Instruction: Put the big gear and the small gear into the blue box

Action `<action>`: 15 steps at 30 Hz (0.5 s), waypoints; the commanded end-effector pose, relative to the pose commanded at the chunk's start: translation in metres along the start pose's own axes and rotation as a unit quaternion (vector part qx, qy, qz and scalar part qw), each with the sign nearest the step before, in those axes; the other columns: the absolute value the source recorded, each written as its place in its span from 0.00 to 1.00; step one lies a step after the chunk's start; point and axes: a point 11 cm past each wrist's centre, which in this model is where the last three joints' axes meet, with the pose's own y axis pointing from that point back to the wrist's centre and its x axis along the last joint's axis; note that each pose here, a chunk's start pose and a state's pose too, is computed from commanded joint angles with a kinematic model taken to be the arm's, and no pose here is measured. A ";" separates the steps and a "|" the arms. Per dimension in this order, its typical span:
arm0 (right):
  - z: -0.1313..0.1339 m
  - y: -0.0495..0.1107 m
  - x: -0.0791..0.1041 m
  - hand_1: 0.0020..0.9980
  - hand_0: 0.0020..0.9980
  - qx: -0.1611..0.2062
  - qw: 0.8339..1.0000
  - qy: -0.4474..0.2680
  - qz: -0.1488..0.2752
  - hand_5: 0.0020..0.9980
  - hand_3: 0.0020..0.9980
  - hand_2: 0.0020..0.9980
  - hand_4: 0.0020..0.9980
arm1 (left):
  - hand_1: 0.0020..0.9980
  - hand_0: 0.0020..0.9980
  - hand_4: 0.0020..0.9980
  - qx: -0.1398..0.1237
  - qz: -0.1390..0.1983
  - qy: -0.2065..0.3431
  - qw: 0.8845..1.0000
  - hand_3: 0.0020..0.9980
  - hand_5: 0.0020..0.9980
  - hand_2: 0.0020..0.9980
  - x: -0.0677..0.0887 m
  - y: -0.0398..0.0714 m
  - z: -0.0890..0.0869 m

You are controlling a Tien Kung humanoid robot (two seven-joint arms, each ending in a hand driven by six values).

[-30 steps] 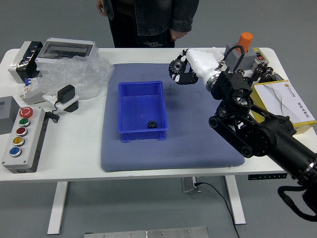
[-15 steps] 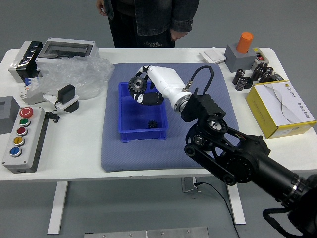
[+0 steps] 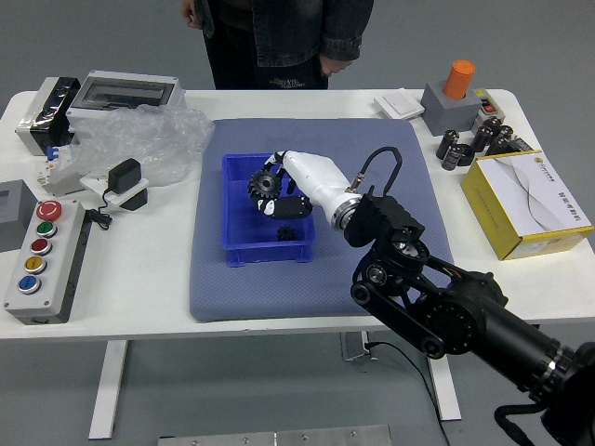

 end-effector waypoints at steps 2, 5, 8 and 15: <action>0.002 0.000 0.003 0.55 0.64 -0.004 1.000 -0.002 -0.001 0.38 0.86 0.69 0.81 | 0.68 0.73 0.43 0.000 0.000 0.000 1.000 0.70 0.01 0.70 0.000 0.000 0.000; 0.004 0.000 0.009 0.64 0.71 -0.008 1.000 -0.004 -0.001 0.41 0.96 0.80 0.85 | 0.68 0.73 0.43 0.000 -0.001 0.001 1.000 0.70 0.02 0.70 -0.001 0.000 0.000; 0.006 0.001 0.016 0.64 0.71 -0.011 1.000 -0.007 0.001 0.41 0.96 0.80 0.85 | 0.68 0.73 0.43 -0.001 0.000 0.001 1.000 0.70 0.02 0.70 -0.001 0.000 0.000; 0.014 0.011 0.042 0.68 0.75 -0.002 0.999 -0.040 0.032 0.47 0.97 0.87 0.89 | 0.68 0.73 0.43 -0.004 0.001 0.002 1.000 0.70 0.02 0.70 0.000 0.000 0.002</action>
